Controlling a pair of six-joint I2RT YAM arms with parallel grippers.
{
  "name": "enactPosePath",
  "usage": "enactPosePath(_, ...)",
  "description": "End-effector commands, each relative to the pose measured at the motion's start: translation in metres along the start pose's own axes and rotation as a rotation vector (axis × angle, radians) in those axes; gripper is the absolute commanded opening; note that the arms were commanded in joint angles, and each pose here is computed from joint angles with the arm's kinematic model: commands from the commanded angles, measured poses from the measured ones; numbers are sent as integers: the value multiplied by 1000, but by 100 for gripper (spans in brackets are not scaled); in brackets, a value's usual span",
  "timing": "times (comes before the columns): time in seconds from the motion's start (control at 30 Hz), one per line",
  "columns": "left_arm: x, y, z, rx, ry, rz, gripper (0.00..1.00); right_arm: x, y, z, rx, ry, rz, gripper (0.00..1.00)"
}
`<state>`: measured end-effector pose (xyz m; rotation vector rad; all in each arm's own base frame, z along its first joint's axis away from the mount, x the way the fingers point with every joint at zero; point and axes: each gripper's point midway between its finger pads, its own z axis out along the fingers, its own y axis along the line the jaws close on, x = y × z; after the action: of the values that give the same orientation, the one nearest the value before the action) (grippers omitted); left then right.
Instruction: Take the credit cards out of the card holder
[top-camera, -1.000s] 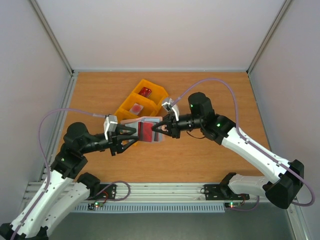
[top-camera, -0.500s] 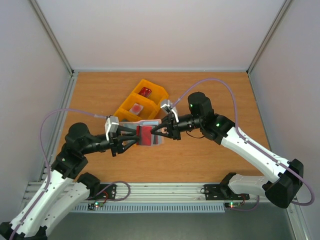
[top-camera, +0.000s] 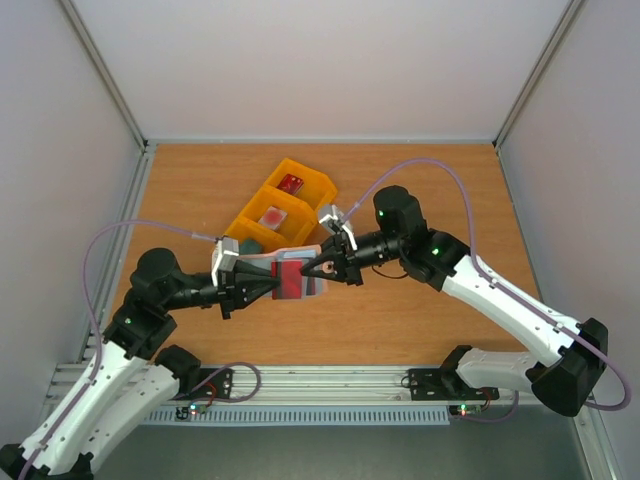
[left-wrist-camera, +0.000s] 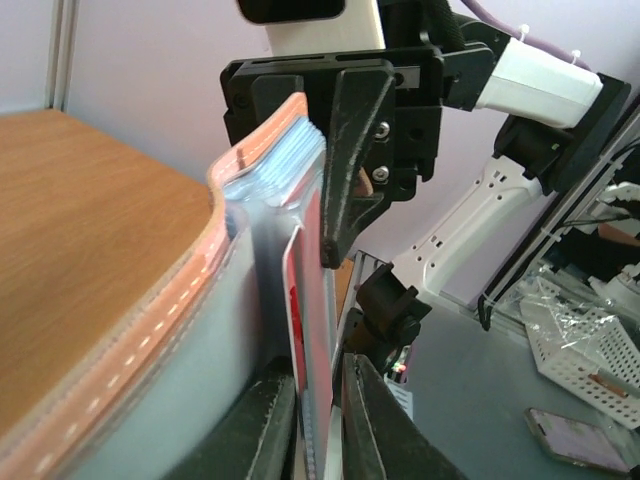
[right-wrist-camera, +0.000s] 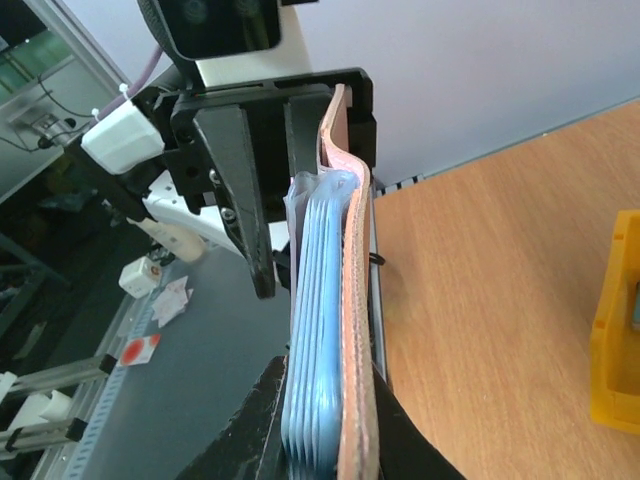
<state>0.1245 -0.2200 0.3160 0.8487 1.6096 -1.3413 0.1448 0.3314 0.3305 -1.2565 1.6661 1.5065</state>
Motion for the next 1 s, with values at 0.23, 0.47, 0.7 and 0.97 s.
enactPosePath(0.23,-10,-16,-3,71,-33,42,1,-7,17,-7,-26,-4,-61,1)
enactPosePath(0.47,-10,-17,-5,56,-29,39,0,-3,17,-10,-5,7,-76,2)
enactPosePath(0.7,-10,1,-8,-49,-44,21,0,8,12,-20,35,37,-55,7)
enactPosePath(0.97,-10,16,-12,-133,-58,-1,0,14,-2,-31,124,29,-31,3)
